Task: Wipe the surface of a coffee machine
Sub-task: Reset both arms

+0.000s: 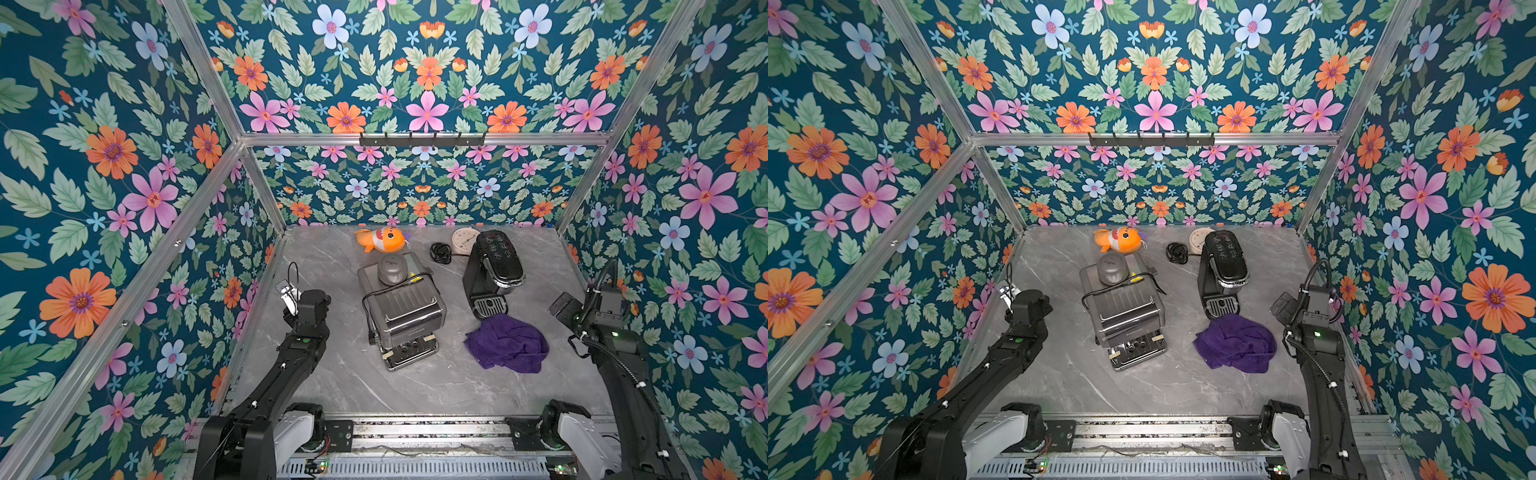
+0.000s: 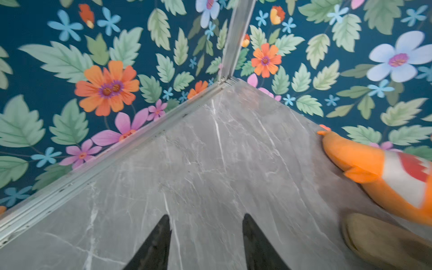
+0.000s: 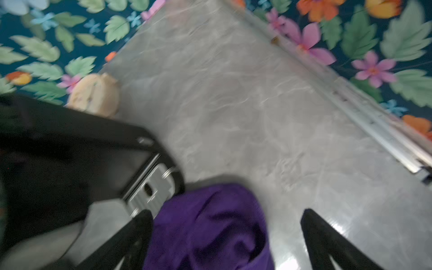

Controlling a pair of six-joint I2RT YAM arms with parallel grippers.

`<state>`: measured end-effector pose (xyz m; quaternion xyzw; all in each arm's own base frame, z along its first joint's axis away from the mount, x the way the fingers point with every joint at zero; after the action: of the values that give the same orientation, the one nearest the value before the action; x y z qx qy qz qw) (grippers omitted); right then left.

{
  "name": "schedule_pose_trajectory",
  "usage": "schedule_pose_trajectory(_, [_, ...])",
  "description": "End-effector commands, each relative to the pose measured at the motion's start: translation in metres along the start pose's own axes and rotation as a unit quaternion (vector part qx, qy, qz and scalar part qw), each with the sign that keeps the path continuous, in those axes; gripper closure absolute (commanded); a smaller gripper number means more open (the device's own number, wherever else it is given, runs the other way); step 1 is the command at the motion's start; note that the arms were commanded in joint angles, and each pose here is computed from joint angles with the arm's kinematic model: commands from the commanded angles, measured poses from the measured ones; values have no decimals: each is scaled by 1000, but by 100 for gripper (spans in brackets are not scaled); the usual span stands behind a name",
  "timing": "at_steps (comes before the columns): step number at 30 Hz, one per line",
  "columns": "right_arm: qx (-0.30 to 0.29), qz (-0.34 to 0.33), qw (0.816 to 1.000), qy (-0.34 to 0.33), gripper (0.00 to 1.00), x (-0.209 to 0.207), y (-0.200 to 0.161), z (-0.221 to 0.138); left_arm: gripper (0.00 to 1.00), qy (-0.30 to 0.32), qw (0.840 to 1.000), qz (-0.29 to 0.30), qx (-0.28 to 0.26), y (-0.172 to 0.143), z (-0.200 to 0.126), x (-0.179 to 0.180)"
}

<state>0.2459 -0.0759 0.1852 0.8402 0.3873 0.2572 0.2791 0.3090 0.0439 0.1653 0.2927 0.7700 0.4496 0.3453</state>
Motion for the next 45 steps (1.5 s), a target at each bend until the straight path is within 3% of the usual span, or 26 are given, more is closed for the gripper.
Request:
schedule_pose_trajectory(1, [-117,-36,991,-50,1,-15,32,19,49,52,994,17,-91,18,1,18])
schedule_pose_trajectory(4, [-120,-57,991,-22,1,-15,6,40,47,50,992,55,-98,-4,4,30])
schedule_pose_trajectory(7, [-145,-69,987,26,1,-12,-18,53,45,-20,990,63,-127,-17,2,26])
schedule_pose_trajectory(13, [-268,-89,945,166,1,19,-24,45,42,-166,969,135,-124,-23,9,-23])
schedule_pose_trajectory(17, [-240,-112,944,199,1,37,-20,61,41,-187,969,120,-103,-28,29,-20])
schedule_pose_trajectory(22, [-247,-147,925,251,1,62,-13,78,40,-216,965,109,-98,-35,39,-20])
schedule_pose_trajectory(26, [-234,-203,918,248,1,86,-27,100,37,-206,968,116,-81,-36,49,-23])
schedule_pose_trajectory(28, [-182,-204,941,198,1,83,-27,114,32,-203,969,133,-55,-43,55,-28])
schedule_pose_trajectory(29, [-203,-208,937,192,1,85,-25,112,28,-200,969,135,-57,-43,55,-28])
schedule_pose_trajectory(30, [-211,-206,936,192,1,85,-25,113,11,-200,969,134,-62,-42,55,-29])
schedule_pose_trajectory(31, [-198,-203,942,181,1,82,-27,114,0,-201,968,135,-60,-42,55,-29])
schedule_pose_trajectory(45, [-209,-198,941,177,1,80,-24,113,0,-199,968,138,-61,-43,54,-30])
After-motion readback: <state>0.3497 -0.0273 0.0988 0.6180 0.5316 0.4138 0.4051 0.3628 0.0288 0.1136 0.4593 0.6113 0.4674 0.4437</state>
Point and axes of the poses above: each gripper's point midway between its finger pads, its own z axis out along the fingers, its own x axis along the line the jaws close on, y = z × x, the point moved 2 cm from there along -z, back along the fingers, and after that the axes turned 5 degrees about -z, right-handed, at the moved point
